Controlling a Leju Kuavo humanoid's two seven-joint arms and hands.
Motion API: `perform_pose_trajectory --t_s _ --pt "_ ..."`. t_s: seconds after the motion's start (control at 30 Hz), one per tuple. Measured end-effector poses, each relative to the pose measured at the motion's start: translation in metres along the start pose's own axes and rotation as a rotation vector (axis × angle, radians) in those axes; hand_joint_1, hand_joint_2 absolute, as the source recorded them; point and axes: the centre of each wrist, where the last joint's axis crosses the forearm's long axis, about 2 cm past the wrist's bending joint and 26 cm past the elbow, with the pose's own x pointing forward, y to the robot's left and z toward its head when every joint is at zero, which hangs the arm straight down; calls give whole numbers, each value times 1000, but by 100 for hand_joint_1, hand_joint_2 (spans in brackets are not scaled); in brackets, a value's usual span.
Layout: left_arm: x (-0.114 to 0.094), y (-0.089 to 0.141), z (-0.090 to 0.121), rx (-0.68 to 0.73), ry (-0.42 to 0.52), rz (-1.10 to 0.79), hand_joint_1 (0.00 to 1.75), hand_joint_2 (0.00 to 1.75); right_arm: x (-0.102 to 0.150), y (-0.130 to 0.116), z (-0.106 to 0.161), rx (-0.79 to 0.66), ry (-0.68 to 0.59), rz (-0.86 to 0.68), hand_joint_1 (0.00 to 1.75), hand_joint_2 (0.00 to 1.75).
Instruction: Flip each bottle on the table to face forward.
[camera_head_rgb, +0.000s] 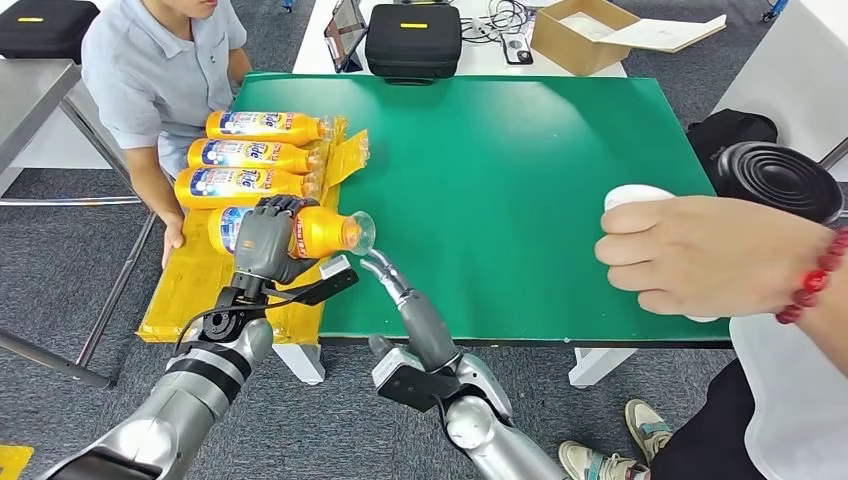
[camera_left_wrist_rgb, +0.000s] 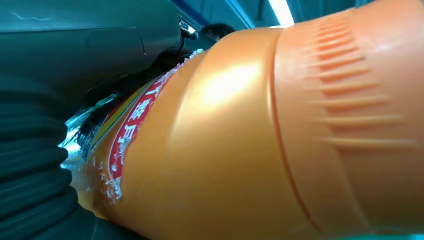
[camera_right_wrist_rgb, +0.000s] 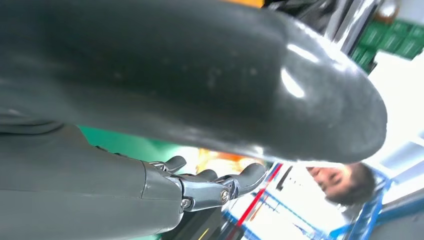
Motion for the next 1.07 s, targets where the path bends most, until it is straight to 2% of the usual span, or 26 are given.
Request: perform_pose_trajectory --t_s 0.27,0.87,1.07 --pt "-24 -18 5 -177 161 -82 175 175 7 15 1 41 -13 -69 0 0" --pt "-32 -24 9 -243 201 -99 175 175 10 19 2 51 -20 -83 0 0" --pt "-41 -23 9 -270 328 3 175 175 22 27 4 91 -56 -179 0 0"
